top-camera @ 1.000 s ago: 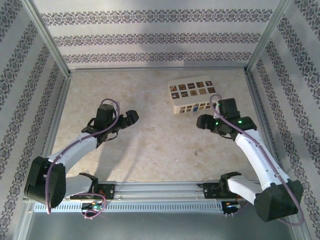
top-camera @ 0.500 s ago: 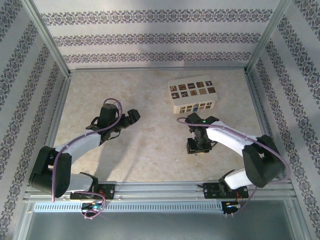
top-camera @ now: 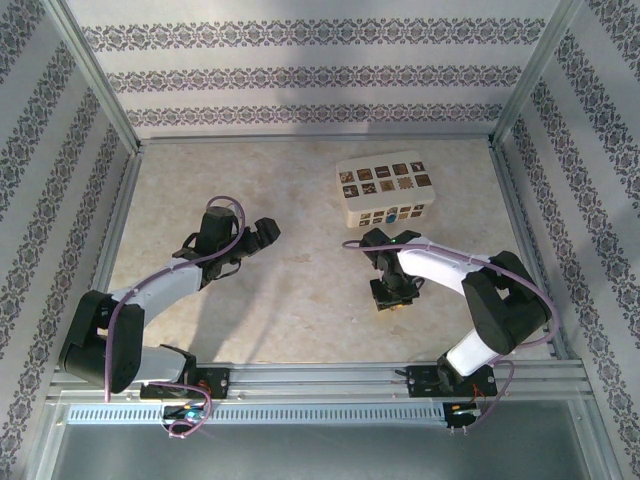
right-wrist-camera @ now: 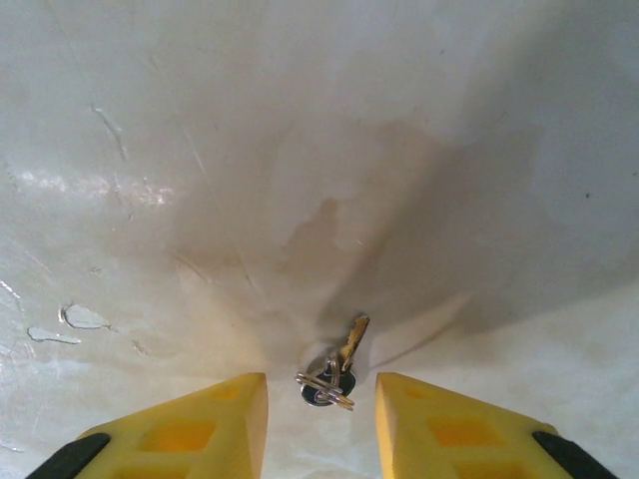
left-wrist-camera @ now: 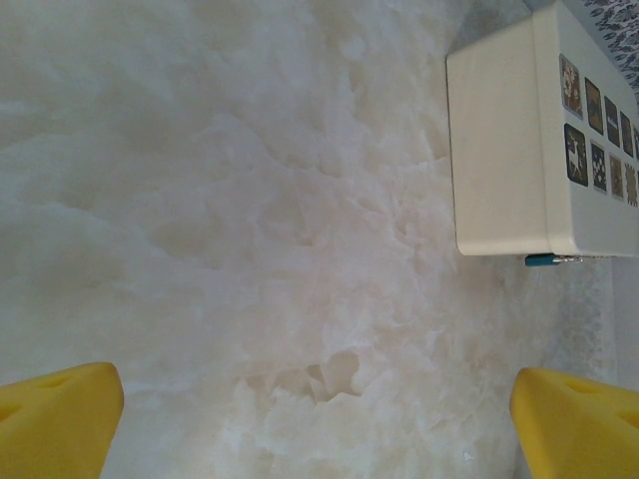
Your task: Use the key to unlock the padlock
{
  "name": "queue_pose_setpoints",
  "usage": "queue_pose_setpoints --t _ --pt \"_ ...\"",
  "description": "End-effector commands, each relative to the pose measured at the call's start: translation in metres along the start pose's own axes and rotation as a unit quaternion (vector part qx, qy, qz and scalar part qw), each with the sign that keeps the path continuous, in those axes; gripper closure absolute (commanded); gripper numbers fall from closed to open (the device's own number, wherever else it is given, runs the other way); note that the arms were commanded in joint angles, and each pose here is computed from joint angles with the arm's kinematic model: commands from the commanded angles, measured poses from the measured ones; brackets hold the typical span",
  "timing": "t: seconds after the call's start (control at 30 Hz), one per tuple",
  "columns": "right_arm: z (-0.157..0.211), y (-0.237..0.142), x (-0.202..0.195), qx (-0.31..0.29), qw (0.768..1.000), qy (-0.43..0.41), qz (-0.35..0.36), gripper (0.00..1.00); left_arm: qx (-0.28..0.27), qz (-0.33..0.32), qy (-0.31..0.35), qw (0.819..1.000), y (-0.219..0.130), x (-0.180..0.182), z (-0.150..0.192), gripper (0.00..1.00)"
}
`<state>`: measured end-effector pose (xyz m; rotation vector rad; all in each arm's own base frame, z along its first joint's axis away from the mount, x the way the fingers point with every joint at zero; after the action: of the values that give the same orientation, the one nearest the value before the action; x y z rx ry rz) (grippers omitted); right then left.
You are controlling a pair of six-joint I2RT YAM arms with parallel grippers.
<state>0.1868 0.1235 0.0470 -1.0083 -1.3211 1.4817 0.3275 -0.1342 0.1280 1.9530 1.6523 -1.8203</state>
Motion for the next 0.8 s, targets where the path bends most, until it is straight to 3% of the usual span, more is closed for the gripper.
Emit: queue_pose_setpoints --t 0.0,0.77 --pt "0.0024 -0.0017 0.0016 0.011 1.000 -0.015 0.011 0.68 -0.009 0.004 0.007 1.000 -0.0009 -0.0107 -0.0061 0.01" --pt "0.0033 0.0079 0.0082 0.033 0.999 -0.024 0.012 0.81 -0.012 -0.007 0.014 1.000 -0.0018 -0.0090 -0.0083 0.01"
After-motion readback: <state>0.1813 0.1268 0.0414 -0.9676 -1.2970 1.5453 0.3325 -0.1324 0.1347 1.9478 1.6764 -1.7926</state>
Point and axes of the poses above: each hand's point on the last joint's axis, 136 mm out from that joint toward the fingers, its own y axis out along the fingers, its own x axis along the line the jaws close on, z = x × y, the point moved 3 cm from there along -y, back along the fingers, and after that the axes turned 8 degrees about -y, right-handed, at the moved point
